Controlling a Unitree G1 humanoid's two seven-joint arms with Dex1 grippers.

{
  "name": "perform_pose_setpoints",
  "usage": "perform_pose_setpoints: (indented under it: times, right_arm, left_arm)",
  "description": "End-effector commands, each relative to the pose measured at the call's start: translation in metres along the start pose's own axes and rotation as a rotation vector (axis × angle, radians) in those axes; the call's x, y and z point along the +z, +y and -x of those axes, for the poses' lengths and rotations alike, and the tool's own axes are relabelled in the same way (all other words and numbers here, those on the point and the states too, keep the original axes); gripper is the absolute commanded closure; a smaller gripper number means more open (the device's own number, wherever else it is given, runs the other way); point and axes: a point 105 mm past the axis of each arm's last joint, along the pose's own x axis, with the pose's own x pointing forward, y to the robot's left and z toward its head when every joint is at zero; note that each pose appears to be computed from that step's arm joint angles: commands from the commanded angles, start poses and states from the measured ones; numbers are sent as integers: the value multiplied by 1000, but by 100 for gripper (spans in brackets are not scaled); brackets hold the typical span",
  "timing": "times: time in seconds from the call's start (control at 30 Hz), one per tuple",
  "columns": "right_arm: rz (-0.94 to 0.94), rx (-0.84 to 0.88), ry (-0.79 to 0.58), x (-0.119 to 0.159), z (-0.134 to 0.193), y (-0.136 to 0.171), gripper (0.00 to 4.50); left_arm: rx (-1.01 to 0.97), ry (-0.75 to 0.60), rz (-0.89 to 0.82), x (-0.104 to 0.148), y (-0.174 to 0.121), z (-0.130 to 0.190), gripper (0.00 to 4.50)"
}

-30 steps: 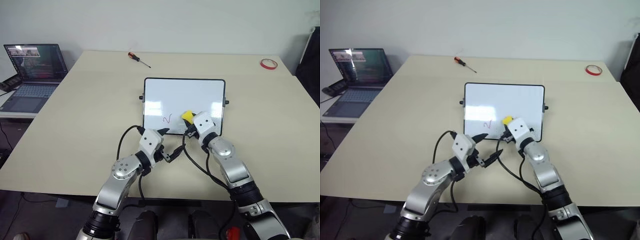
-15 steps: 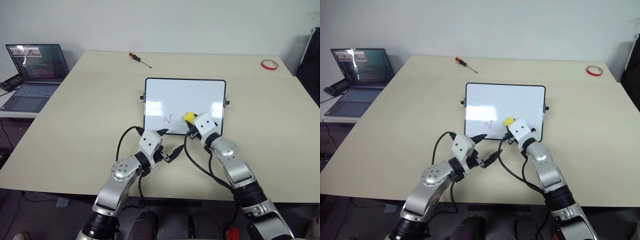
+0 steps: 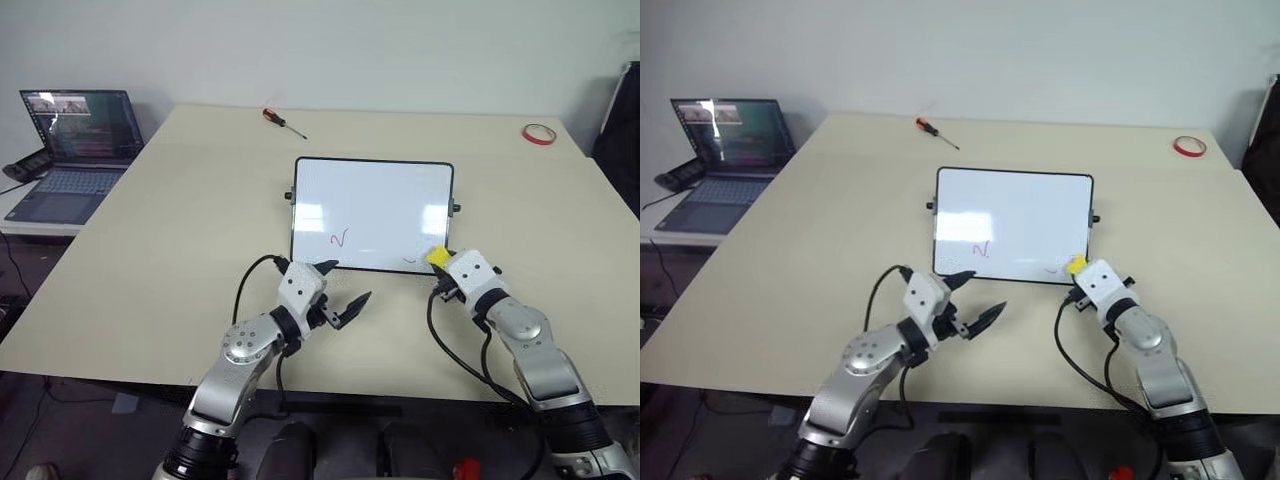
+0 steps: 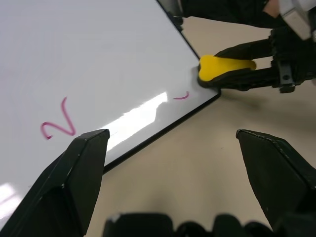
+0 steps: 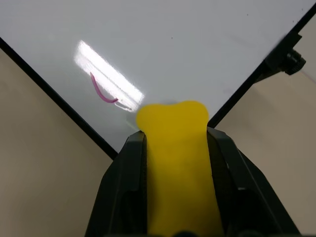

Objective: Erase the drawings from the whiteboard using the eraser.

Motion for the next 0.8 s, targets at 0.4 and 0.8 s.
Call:
perform_pose_setpoints:
  times: [0.4,0.8]
  right_arm:
    - [-74,3,-119,37,-22,15,324]
    - [101,124,-30,14,-25,31,324]
  left_arm:
    - [6,-58,-37,17,5,-1,0]
    - [36,-42,-47,14,10,8,0]
